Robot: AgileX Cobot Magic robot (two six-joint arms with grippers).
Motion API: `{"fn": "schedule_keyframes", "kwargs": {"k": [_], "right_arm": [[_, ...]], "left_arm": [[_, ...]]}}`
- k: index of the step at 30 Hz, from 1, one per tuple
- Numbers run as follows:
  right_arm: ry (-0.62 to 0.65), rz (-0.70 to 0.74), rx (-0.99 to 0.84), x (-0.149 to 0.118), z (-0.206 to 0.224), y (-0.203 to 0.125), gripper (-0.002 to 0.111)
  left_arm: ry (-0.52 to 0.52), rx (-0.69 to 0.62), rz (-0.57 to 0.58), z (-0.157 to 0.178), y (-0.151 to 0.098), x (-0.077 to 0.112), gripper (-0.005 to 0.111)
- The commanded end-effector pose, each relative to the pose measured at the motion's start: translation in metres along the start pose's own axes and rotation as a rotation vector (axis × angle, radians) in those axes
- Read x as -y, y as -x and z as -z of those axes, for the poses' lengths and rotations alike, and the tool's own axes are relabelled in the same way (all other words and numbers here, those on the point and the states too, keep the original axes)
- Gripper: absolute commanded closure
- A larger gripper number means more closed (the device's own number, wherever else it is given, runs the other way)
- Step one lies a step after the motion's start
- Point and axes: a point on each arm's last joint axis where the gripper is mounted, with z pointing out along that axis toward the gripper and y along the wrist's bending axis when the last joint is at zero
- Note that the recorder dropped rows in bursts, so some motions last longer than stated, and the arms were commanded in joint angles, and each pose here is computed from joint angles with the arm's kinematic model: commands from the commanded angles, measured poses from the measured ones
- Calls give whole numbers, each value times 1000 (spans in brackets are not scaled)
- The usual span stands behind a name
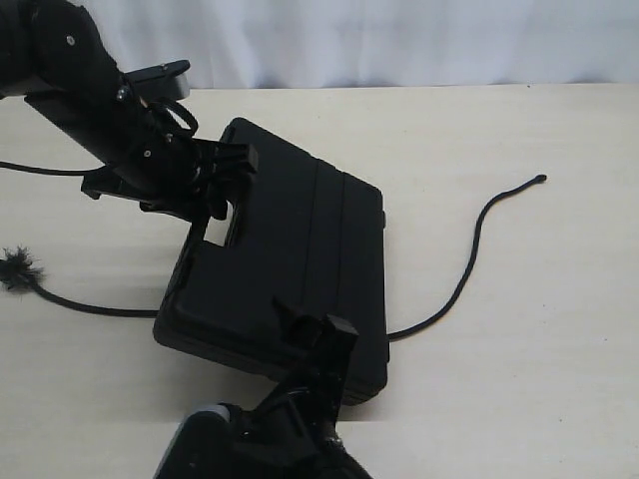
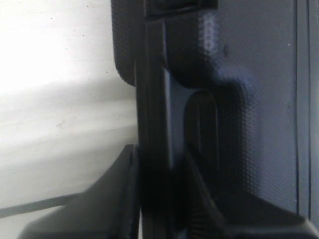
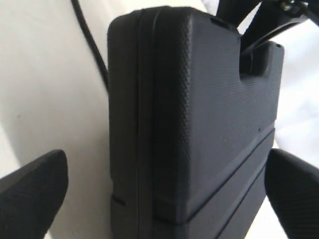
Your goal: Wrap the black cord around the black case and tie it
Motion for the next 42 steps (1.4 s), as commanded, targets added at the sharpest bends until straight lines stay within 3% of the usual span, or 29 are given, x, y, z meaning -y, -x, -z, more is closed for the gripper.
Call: {"fn": "schedule_keyframes", "kwargs": {"k": [1, 9, 13, 16, 19, 22, 24, 25, 34, 42], "right_arm": [[-145, -19, 15, -7, -11, 2, -2], [-195, -4, -51, -29, -46, -8, -2], [-228, -13, -89, -23, -63, -11, -1], [-243, -2, -102, -17, -69, -8, 6], [-247, -2, -102, -16, -71, -7, 27], [-247, 12, -103, -15, -71, -6, 63], [-246, 27, -104, -15, -71, -6, 94], [-246, 23, -104, -15, -71, -6, 104], [-247, 10, -97, -13, -69, -3, 103], [-249, -25, -90, -12, -69, -1, 103]], "left_arm": [[-28, 40, 7, 9, 5, 5, 107], [-26, 28, 7, 9, 4, 5, 107], [-25, 22, 7, 9, 3, 5, 107], [-25, 22, 7, 9, 3, 5, 107], [-25, 22, 7, 9, 3, 5, 107], [-17, 31, -13, 9, 4, 4, 107], [-2, 39, -107, 9, 5, 3, 107], [0, 44, -137, 9, 5, 3, 107], [0, 44, -170, 9, 5, 3, 106], [79, 75, -379, 23, 16, 13, 64]]}}
